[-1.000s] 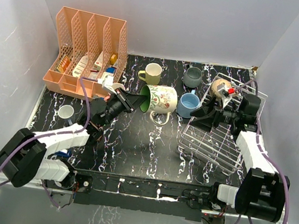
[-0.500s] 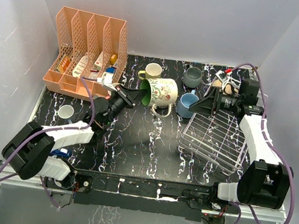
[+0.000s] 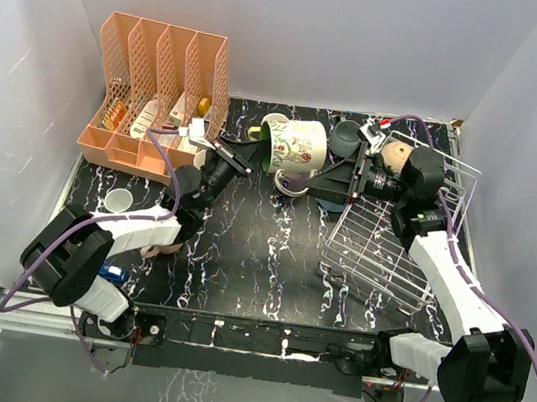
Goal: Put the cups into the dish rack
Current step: Turn the cup upside down in the dish rack.
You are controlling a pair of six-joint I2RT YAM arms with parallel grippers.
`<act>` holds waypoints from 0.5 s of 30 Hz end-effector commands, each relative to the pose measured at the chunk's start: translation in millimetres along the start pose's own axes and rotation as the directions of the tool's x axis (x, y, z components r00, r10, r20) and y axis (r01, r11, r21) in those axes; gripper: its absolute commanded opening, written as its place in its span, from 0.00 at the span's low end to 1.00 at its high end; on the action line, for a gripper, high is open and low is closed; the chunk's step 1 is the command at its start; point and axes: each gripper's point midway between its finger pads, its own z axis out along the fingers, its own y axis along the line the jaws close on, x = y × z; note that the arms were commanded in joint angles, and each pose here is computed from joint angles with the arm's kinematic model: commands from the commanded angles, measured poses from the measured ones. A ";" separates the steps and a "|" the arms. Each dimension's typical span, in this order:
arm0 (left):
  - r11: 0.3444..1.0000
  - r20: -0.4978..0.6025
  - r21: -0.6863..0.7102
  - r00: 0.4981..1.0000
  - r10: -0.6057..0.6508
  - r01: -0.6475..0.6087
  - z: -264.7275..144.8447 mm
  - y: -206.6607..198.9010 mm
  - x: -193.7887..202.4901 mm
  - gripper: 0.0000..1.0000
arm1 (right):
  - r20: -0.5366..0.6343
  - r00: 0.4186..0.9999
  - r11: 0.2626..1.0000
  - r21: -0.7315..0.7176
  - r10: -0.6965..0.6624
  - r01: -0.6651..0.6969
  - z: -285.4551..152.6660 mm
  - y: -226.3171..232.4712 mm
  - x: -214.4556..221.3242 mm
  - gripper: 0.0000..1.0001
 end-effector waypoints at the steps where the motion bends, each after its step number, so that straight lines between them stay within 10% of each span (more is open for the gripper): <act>1: 0.954 0.172 0.291 0.977 -0.123 0.069 8.6 -91.7 -51.1 0.00 | 0.085 0.995 0.997 -0.051 0.057 -0.052 22.1 15.3 -14.4 0.92; 15: 0.930 0.176 0.352 0.968 -0.179 0.107 17.9 -102.8 -35.1 0.00 | 0.227 0.966 0.986 -0.141 0.122 -0.091 31.4 30.4 -39.7 0.89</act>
